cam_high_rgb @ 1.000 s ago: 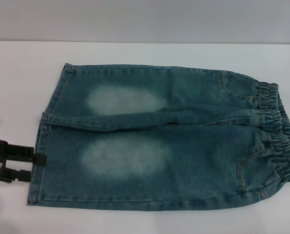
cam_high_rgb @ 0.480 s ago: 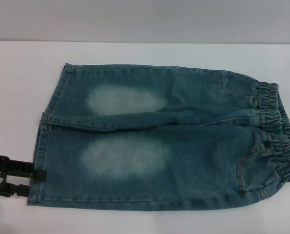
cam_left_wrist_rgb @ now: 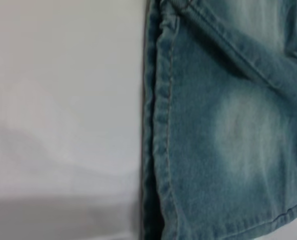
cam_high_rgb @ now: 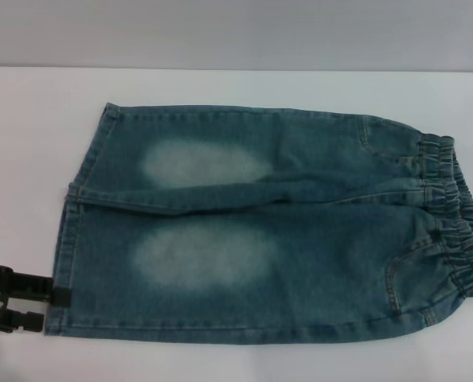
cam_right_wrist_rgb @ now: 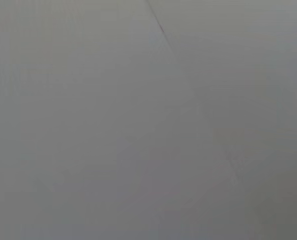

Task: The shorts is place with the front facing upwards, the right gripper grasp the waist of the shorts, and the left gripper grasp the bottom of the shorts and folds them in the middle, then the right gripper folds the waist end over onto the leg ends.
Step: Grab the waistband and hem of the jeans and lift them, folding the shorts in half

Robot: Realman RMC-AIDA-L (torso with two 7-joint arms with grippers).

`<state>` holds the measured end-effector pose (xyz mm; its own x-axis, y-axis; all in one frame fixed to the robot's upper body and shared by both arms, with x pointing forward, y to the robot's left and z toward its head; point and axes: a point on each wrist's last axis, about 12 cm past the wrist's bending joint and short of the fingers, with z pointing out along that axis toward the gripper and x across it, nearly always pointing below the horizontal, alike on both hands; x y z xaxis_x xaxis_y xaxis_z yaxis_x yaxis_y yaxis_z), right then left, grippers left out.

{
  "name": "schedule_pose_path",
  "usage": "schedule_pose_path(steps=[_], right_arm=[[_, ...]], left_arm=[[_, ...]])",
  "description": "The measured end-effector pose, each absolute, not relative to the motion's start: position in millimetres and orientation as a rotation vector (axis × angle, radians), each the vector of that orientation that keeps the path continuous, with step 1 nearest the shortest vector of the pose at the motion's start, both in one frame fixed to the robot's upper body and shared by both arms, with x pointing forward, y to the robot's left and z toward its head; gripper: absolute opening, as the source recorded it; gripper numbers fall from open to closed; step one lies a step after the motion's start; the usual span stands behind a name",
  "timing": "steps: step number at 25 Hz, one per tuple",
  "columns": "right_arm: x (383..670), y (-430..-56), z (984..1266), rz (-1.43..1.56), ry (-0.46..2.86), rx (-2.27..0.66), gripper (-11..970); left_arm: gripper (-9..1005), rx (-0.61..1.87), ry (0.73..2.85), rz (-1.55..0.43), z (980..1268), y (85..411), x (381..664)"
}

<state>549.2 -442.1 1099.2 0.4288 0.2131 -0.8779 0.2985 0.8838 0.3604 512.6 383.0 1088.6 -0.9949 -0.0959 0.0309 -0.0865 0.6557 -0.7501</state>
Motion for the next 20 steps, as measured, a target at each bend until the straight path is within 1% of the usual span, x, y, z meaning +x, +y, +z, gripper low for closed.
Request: schedule_pose_path(steps=[8, 20], right_arm=[[549.0, -441.6, 1098.3, -0.054, 1.143, 0.514, 655], [549.9, -441.6, 1098.1, -0.05, 1.152, 0.505, 654]], left_arm=[[818, -0.131, 2.88, -1.261, 1083.8, 376.9, 513.9], [818, -0.123, 2.901, -1.216, 1086.2, 380.4, 516.3]])
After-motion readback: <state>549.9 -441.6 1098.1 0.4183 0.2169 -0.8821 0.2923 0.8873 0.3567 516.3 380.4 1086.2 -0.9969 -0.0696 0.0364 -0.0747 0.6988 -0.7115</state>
